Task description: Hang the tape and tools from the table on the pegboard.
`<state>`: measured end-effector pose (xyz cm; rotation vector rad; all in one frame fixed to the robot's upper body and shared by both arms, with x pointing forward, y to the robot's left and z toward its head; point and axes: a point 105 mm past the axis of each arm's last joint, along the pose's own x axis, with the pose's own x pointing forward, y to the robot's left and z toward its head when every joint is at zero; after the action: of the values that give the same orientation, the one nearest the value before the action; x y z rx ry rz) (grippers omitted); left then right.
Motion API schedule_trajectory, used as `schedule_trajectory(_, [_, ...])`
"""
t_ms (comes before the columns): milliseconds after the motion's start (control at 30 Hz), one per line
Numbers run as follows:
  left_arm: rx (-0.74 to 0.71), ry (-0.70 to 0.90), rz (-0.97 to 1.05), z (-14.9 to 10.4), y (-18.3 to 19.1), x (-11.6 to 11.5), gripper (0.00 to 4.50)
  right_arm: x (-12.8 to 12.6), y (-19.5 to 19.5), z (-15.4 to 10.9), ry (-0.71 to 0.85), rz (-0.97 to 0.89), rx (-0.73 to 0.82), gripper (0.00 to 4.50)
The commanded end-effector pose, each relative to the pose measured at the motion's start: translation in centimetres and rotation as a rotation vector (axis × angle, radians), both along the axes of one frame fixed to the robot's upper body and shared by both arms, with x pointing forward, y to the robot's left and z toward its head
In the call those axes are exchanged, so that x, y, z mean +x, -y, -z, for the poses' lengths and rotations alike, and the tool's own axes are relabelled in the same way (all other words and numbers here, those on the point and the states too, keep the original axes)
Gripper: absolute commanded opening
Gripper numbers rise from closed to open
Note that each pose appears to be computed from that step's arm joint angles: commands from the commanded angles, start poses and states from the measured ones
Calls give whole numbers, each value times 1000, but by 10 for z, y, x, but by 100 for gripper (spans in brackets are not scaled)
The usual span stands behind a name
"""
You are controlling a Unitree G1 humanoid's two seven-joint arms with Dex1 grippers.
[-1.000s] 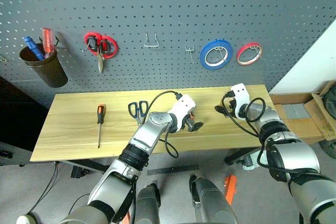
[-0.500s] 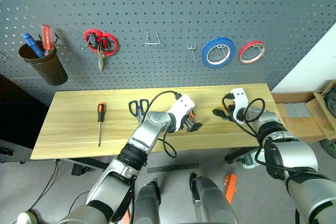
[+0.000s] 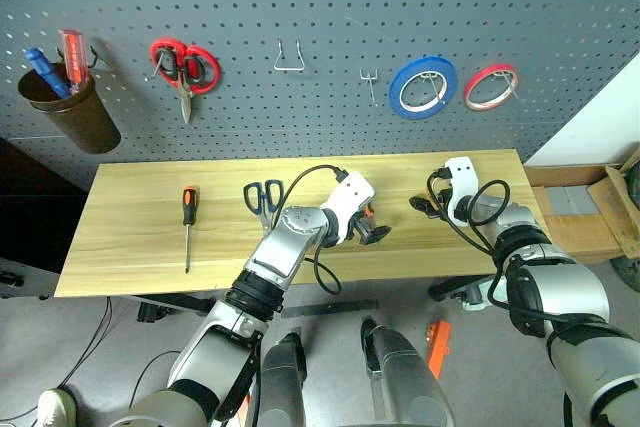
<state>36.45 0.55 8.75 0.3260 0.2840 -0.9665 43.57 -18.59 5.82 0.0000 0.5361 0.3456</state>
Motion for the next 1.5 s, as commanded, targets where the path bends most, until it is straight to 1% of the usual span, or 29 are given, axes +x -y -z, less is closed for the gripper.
schedule_trajectory(33, [-20,48,29,-15,6,-2,446,2,9,-5,8,48,19,450])
schedule_trajectory(200, [-13,44,30,-15,2,-5,446,-2,14,4,-34,104,66,450])
schedule_trajectory(333, [-8,43,33,-16,1,-6,446,-6,14,10,-75,108,100,450])
schedule_trajectory(433, [-9,44,35,-18,3,-5,450,-9,14,13,-89,106,110,391])
schedule_trajectory(767, [-7,53,30,-21,2,-2,450,-7,10,10,-64,77,83,45])
schedule_trajectory(800, [-6,57,28,-21,2,-1,450,-6,10,10,-57,75,74,25])
schedule_trajectory(900, [-7,64,23,-22,2,1,450,-4,12,7,-17,41,1,24])
schedule_trajectory(1000, [-33,82,14,-28,1,0,450,0,13,-3,88,-31,-107,24])
schedule_trajectory(1100, [-109,104,-2,-40,-2,-6,450,-6,10,-8,207,-150,-213,24])
schedule_trajectory(1167, [-188,103,-20,-49,-9,-16,450,-27,3,-13,328,-248,-295,24])
schedule_trajectory(1233, [-259,96,-49,-57,-19,-28,450,-56,-9,-18,405,-293,-306,24])
schedule_trajectory(1300, [-303,99,-85,-64,-31,-35,450,-79,-22,-24,465,-332,-311,24])
schedule_trajectory(1367, [-341,102,-123,-69,-43,-40,450,-96,-34,-32,528,-362,-306,24])
schedule_trajectory(1433, [-390,114,-174,-77,-60,-51,450,-113,-47,-43,607,-371,-277,24])
schedule_trajectory(1500, [-414,130,-224,-83,-72,-59,450,-124,-56,-52,680,-387,-271,24])
